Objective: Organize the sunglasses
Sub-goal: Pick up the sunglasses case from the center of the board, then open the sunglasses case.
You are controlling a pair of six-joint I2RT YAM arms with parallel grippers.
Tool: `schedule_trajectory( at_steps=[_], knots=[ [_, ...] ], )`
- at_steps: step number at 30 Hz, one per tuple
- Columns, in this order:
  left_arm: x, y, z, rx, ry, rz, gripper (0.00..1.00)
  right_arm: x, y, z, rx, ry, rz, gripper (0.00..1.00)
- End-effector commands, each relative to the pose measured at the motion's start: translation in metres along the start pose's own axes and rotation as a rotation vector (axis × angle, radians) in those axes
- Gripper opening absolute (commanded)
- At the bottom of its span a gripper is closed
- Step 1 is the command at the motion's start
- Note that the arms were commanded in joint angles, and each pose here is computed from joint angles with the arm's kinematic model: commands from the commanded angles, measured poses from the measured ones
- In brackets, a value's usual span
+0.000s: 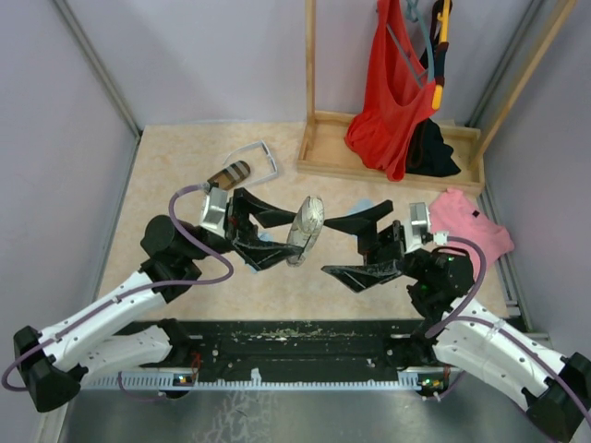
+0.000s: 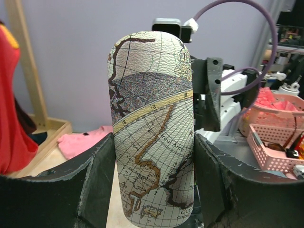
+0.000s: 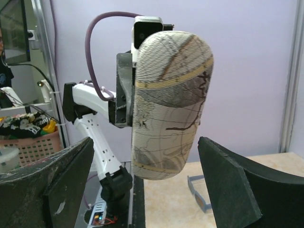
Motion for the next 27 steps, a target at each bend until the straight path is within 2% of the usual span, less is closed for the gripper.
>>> schedule_trajectory(
  at_steps=[1,8,21,27],
  knots=[
    [0.020,-0.034,-0.004,-0.182,-0.020,-0.081,0.00,0.026,-0.005,-0.009,-0.022,-0.066,0.145,0.91],
    [0.019,-0.041,-0.005,-0.240,-0.001,-0.090,0.00,0.025,-0.007,-0.015,-0.027,-0.056,0.140,0.91],
    [0.017,-0.038,-0.008,-0.240,0.005,-0.087,0.00,0.017,0.005,-0.028,0.038,-0.042,0.121,0.91],
    [0.015,-0.036,-0.009,-0.241,0.013,-0.086,0.00,0.021,0.006,-0.029,0.040,-0.060,0.112,0.87]
  ],
)
Point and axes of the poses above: each gripper's point midway between its finger pads, its own z axis back along the fingers, its own y axis along the line the jaws close on, x = y × z, the point moved 2 cm from there along z, back along the fingers, and after that the axes turned 14 degrees about z, right-handed, at the moved point
